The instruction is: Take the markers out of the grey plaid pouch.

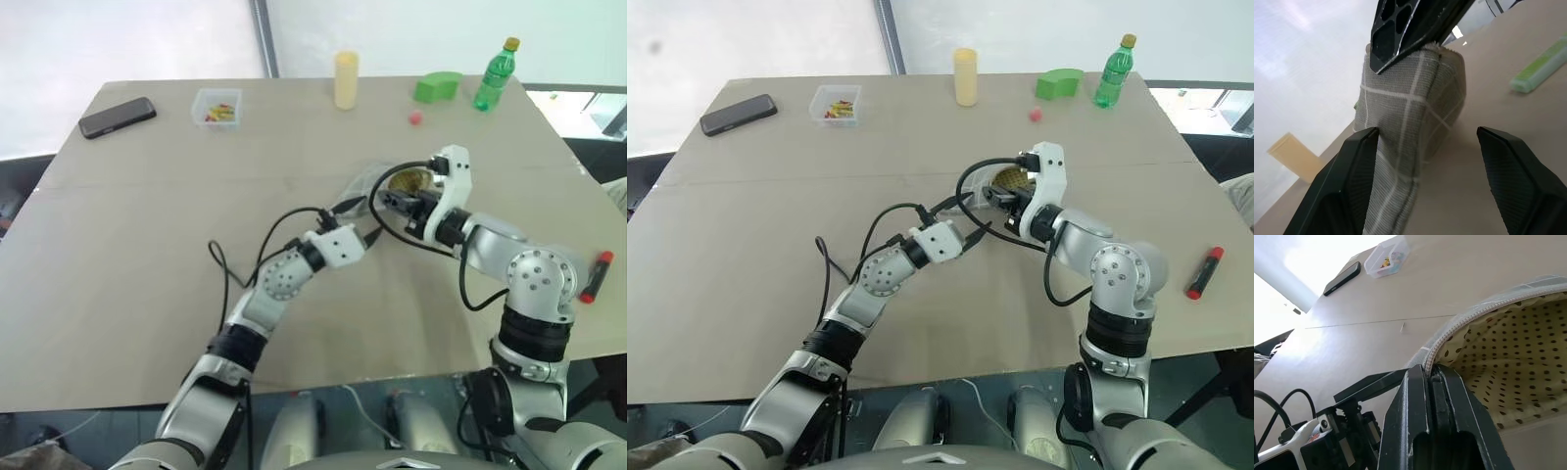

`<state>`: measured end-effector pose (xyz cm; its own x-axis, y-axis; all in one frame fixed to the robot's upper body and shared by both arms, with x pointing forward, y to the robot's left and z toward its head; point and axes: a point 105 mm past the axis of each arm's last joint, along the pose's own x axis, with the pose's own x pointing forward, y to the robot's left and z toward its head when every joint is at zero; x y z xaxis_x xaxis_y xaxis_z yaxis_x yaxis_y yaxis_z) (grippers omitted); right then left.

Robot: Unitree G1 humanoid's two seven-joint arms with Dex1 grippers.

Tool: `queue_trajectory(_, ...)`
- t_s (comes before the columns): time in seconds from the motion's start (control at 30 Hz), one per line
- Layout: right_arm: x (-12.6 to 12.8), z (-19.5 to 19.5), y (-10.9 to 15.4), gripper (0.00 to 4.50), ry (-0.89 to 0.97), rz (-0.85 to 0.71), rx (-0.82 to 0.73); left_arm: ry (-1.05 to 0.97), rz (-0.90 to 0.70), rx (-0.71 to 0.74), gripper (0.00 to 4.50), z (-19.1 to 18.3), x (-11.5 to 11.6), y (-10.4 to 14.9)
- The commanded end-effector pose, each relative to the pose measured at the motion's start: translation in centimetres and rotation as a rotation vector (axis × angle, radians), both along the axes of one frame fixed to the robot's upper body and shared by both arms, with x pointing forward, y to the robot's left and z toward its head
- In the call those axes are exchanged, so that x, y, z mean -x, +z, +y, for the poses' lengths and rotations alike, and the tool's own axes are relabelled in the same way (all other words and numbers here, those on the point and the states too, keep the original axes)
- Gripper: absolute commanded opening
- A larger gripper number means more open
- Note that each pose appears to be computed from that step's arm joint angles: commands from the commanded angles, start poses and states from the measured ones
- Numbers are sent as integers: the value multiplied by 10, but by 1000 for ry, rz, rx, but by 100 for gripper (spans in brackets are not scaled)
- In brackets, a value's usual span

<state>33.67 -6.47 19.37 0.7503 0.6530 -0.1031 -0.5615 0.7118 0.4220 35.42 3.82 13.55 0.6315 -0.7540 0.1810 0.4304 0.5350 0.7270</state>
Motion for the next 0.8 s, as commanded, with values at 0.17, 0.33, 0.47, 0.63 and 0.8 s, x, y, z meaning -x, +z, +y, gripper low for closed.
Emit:
queue_trajectory(0.17, 17, 6, 11, 49, 58, -121, 83, 29, -45, 0, 96, 9, -5, 9)
queue_trajectory(0.33, 35, 2, 17, 208, 123, -189, 109, 84, -94, -19, 9, 34, -6, 13)
queue_trajectory(0.47, 58, -18, 34, 208, 187, -314, 111, 172, -237, -72, 9, 82, 5, 29)
queue_trajectory(0.63, 78, -37, 33, 208, 200, -381, 140, 338, -229, -272, 9, 179, 44, 13)
queue_trajectory(0.8, 82, -41, 26, 236, 193, -384, 121, 422, -28, -337, 71, 237, 90, -21)
